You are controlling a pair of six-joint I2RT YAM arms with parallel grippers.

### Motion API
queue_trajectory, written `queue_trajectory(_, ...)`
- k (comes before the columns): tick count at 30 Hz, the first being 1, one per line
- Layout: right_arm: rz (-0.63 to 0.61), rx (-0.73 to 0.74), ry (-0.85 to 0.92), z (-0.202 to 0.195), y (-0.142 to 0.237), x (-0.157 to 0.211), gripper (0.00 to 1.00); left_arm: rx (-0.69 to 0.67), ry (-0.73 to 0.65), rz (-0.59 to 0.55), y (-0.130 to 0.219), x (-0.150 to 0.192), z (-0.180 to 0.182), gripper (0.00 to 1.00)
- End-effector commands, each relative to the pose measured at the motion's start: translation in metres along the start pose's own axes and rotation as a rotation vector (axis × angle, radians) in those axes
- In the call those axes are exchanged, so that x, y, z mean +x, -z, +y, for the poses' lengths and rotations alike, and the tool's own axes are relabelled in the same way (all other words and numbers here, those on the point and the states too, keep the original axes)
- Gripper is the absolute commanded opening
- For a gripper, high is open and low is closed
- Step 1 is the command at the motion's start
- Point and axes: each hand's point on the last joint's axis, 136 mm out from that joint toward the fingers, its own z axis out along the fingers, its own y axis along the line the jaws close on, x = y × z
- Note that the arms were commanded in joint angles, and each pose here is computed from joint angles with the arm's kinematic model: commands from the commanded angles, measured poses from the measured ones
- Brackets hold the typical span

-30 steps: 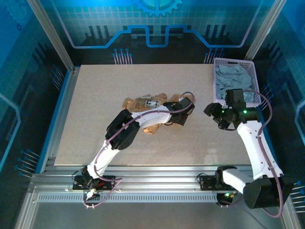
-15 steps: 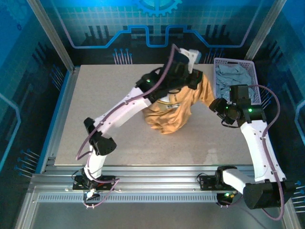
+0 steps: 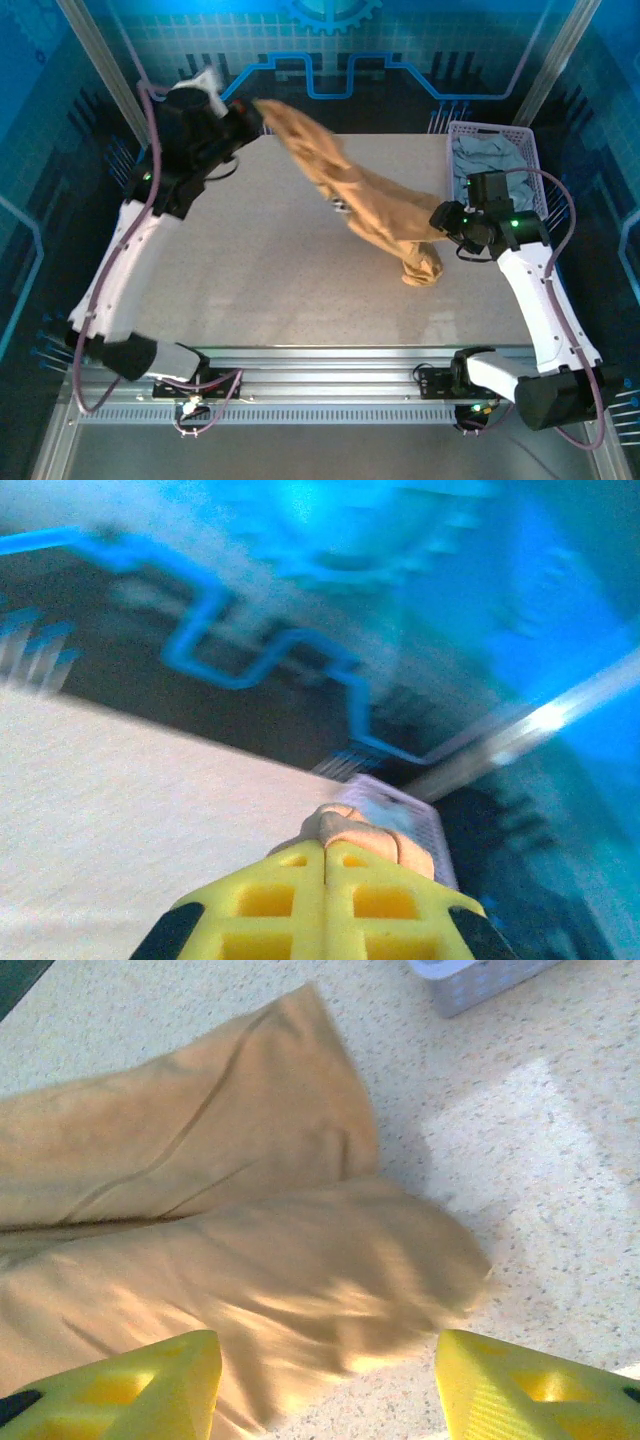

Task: Fold and stack the t-shirts

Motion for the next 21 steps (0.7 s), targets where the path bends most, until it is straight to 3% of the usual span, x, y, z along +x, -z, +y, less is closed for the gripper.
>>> queue_trajectory(1,0.041,0.000,0.032,0.007,-0.014,0.015,0.60,-0.233,0.156,0.038,-0.007,0.037,0.114,0.23)
queue_trajectory(3,0.071,-0.004,0.049,0.011,-0.024,0.026,0.60,-0.347,0.221,0.119,-0.013,0.072,0.179,0.36)
queue_trajectory(5,0.106,-0.018,0.059,0.015,-0.033,0.035,0.59,-0.496,0.257,0.171,-0.006,0.099,0.231,0.58)
queue_trajectory(7,0.149,-0.025,0.052,0.017,-0.043,0.044,0.59,-0.552,0.271,0.212,0.000,0.119,0.248,0.62)
queue_trajectory(10,0.217,-0.029,0.023,0.016,-0.057,0.059,0.59,-0.514,0.282,0.290,-0.004,0.150,0.232,0.62)
queue_trajectory(15,0.286,-0.019,-0.046,0.009,-0.081,0.079,0.58,-0.450,0.299,0.538,-0.023,0.243,0.181,0.61)
queue_trajectory(21,0.333,-0.018,-0.063,0.015,-0.115,0.081,0.55,-0.282,0.005,0.705,-0.074,0.315,0.109,0.58)
